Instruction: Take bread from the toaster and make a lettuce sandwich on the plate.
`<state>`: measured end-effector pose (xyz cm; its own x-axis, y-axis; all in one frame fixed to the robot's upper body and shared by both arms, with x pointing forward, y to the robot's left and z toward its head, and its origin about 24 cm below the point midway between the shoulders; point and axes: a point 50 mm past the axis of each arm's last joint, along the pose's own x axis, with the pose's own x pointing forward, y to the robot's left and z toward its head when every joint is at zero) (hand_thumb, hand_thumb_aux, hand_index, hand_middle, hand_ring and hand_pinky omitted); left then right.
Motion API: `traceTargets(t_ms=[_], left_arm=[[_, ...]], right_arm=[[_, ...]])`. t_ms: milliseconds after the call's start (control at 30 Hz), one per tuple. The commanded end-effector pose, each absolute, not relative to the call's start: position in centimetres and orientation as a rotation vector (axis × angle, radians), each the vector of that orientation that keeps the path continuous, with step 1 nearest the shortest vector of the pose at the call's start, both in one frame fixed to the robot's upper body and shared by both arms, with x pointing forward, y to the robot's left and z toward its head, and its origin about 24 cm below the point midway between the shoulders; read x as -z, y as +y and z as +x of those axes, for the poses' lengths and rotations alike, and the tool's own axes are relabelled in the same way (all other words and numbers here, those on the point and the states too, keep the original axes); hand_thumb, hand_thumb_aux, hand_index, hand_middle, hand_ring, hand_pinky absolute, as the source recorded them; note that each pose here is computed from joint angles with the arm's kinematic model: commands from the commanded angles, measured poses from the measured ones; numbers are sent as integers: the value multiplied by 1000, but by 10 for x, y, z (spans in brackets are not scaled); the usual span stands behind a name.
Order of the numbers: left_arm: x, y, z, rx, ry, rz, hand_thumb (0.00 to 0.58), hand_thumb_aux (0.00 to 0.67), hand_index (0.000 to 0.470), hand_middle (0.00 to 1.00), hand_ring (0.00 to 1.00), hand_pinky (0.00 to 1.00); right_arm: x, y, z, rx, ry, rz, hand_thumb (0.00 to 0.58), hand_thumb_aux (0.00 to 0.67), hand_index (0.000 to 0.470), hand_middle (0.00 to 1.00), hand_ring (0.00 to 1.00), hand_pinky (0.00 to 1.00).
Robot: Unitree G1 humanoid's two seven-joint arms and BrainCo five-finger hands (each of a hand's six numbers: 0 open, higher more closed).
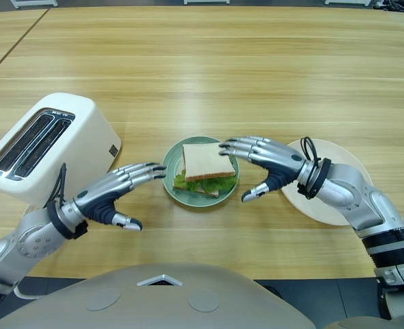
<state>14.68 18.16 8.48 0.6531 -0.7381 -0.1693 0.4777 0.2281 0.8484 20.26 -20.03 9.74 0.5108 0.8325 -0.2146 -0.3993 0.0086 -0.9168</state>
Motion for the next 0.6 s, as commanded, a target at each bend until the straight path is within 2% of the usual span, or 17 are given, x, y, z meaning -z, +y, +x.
traceTargets(t_ms=[33,300,467,600], left_arm=[[-85,185,143,893,-247,1035,0,0,0,0,0,0],[-66,187,139,964,-124,1021,0,0,0,0,0,0],[-53,198,138,980,-37,1076,0,0,0,0,0,0],[-52,199,137,984,-36,1082,0,0,0,0,0,0]], right_arm=[[-82,-196,190,-1142,-380,-1196,0,0,0,0,0,0],[-48,-185,189,-1212,-334,-1290,0,0,0,0,0,0],[-51,-189,187,-1231,-332,-1330,0,0,0,0,0,0],[-77,-187,195,-1122,-470,-1312,0,0,0,0,0,0]])
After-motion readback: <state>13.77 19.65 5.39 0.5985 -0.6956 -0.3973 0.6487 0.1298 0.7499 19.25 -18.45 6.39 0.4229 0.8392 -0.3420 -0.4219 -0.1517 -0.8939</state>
